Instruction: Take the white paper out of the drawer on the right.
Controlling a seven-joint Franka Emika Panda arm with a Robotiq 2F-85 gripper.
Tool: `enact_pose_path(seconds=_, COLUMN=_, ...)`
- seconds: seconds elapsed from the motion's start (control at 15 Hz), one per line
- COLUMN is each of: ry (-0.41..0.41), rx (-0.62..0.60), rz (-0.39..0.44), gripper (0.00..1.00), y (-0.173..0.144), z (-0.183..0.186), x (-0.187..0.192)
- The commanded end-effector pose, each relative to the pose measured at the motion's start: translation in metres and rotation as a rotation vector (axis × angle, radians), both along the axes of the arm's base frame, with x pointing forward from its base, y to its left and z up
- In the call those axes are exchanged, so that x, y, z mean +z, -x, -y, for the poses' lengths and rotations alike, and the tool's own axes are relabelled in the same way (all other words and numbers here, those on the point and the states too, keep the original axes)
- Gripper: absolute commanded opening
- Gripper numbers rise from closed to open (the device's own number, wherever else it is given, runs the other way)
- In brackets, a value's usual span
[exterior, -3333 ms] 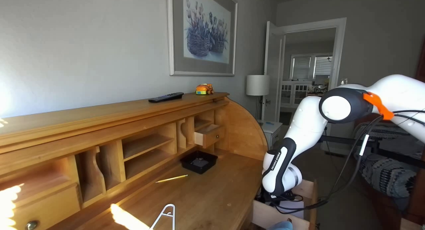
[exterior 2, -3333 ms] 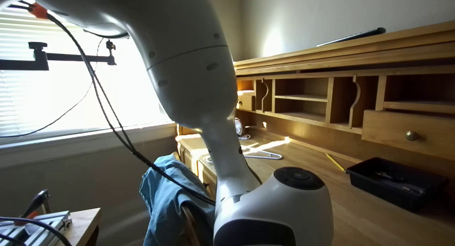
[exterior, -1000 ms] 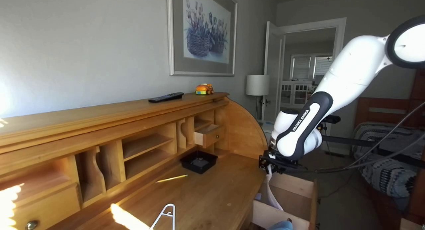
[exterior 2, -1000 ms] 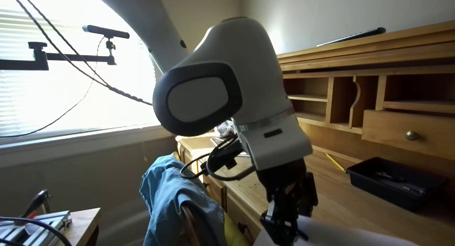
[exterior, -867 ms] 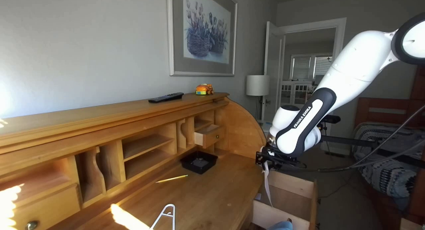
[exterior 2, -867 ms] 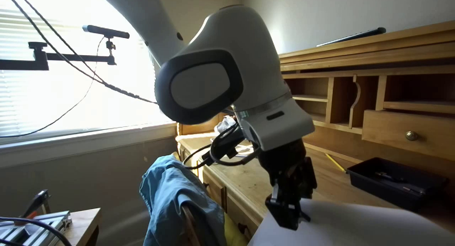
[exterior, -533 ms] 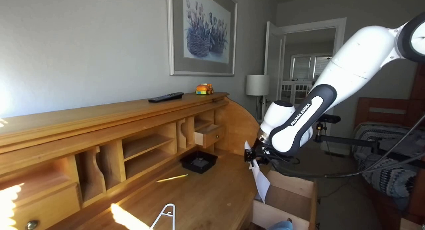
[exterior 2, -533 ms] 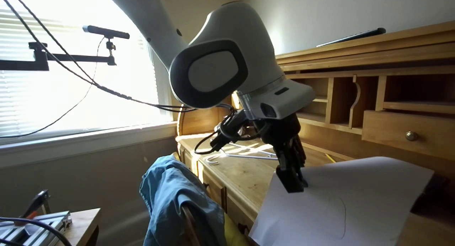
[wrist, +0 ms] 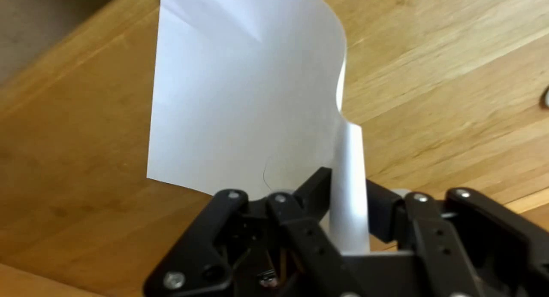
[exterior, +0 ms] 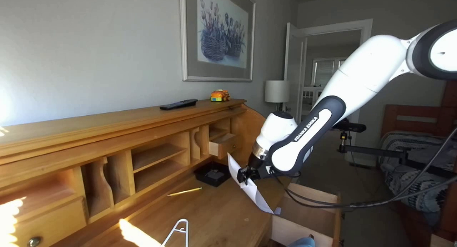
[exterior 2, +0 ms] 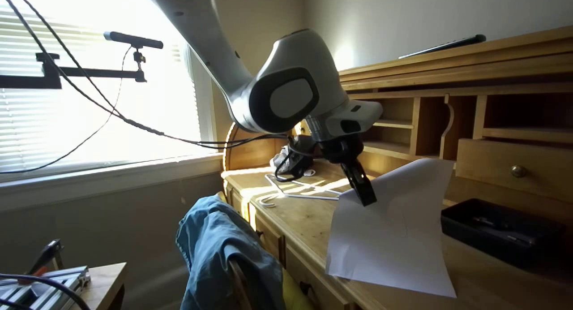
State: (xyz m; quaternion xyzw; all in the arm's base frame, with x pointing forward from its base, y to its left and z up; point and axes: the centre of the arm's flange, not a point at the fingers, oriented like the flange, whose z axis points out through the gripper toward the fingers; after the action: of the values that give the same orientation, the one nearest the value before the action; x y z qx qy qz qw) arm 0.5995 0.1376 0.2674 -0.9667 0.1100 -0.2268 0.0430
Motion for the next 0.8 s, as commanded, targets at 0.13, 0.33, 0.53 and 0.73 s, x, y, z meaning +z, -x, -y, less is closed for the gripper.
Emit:
enact_pose_path(seconds=0.13, ry=0.096, rx=0.289, rz=-0.008, gripper=0.02, y=-0.035, z=-0.032, x=-0.041)
enact_pose_path(seconds=0.33, ry=0.158, rx=0.436, rz=-0.008, gripper=0.05, y=-0.036, z=-0.048, x=-0.057)
enact_pose_path(seconds=0.53, ry=0.222, rx=0.582, rz=0.009, gripper=0.42, y=-0.036, z=-0.063, x=-0.066)
enact_pose_path(seconds=0.73, ry=0.281, rx=0.728, rz=0.032, gripper=0.64, y=-0.033, z=-0.074, x=-0.065)
